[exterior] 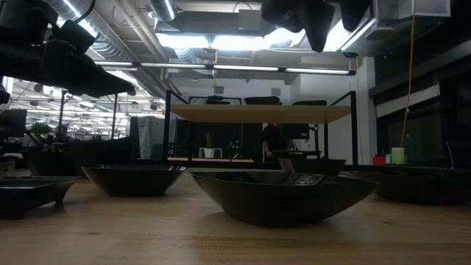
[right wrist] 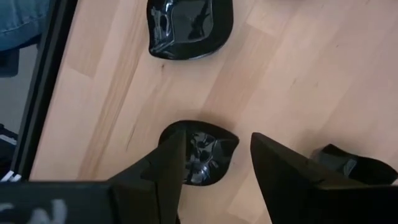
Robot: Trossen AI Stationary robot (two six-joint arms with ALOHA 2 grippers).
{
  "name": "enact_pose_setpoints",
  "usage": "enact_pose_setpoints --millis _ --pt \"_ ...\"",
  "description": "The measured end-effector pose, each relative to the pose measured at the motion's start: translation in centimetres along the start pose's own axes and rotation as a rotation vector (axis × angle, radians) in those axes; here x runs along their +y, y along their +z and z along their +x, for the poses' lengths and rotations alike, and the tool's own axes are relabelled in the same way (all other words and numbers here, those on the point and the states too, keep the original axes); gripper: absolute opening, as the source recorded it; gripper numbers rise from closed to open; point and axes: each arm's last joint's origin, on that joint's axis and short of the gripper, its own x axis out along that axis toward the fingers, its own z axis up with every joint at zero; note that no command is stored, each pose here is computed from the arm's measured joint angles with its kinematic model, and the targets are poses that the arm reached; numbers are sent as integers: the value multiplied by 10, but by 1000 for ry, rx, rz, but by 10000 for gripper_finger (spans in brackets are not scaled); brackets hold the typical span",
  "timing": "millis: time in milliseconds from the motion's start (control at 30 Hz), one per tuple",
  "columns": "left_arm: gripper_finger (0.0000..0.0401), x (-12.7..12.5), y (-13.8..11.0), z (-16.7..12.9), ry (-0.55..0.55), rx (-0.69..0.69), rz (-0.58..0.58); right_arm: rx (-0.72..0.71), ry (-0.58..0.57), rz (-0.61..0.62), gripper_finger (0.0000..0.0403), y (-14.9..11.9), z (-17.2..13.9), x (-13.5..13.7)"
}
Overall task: Pick & Place Mini shaped plates
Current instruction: Stack the leaf-shaped plate on top of the leaf-shaped plate on the shelf
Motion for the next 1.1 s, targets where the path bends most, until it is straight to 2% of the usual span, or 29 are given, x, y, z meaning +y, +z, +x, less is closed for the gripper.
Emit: enact_pose_setpoints --millis 200,433,567,700,867,1100 --pt "104 0 0 0 0 0 0 58 6 9 180 -2 7 -1" --pt "104 0 0 0 0 0 0 160 5 144 180 -7 15 2" --pt "104 0 0 0 0 0 0 202 10 115 180 -10 18 11" --pt "104 0 0 0 0 0 0 214 16 95 180 -11 35 18" --pt "104 0 0 0 0 0 0 182 68 89 180 -12 54 22" --pt "104 0 0 0 0 0 0 198 75 78 180 -18 73 27"
